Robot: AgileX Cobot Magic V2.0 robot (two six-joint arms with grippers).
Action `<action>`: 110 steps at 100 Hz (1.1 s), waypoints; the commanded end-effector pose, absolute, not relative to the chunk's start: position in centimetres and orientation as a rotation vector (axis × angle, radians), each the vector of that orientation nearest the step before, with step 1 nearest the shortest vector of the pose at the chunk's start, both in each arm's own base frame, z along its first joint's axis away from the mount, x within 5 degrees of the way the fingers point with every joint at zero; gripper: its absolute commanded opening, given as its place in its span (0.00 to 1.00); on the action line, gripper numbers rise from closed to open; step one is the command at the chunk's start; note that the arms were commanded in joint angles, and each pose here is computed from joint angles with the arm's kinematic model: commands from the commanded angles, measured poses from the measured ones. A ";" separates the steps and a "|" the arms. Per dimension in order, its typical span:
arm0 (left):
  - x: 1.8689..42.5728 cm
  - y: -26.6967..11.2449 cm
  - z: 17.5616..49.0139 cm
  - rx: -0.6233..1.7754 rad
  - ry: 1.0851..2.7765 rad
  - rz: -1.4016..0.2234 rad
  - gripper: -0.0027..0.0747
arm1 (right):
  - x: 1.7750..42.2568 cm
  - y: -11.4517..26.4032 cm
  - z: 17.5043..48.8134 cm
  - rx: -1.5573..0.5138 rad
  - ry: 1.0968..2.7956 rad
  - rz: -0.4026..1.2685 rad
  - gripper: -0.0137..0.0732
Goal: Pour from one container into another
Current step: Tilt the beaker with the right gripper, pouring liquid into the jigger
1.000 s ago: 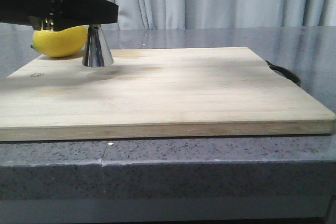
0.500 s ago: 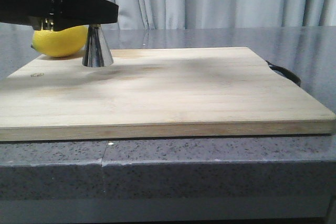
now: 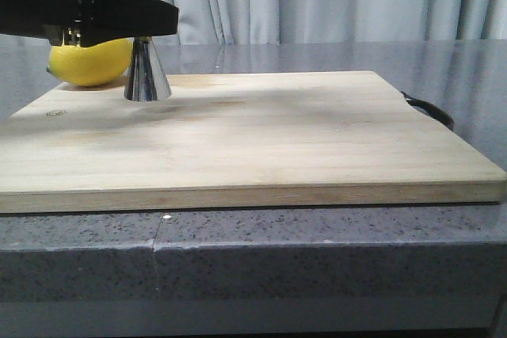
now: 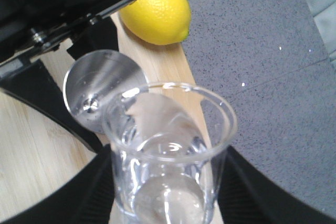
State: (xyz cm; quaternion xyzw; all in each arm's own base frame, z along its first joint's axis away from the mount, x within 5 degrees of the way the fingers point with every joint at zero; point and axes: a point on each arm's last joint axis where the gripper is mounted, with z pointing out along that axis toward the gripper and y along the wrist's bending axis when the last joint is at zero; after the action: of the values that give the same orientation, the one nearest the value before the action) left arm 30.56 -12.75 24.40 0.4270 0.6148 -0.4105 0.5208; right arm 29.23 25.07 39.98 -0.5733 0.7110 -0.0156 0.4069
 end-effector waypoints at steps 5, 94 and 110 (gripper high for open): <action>29.8 -13.0 27.7 0.988 1.304 -1.059 0.33 | 28.4 24.4 43.5 -1.400 1.627 -0.073 0.50; 29.8 -13.0 27.7 0.988 1.304 -1.059 0.33 | 29.2 24.3 43.8 -1.516 1.433 -0.284 0.50; 29.8 -13.0 27.7 0.988 1.304 -1.059 0.33 | 29.3 24.4 44.0 -1.517 1.404 -0.303 0.50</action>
State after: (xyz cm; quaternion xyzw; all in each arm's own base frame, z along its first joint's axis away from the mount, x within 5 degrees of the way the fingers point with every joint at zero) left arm 30.56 -12.75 24.40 0.4270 0.6148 -0.4105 0.5208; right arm 30.07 25.09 40.31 -0.6468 0.6204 -0.1036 0.4313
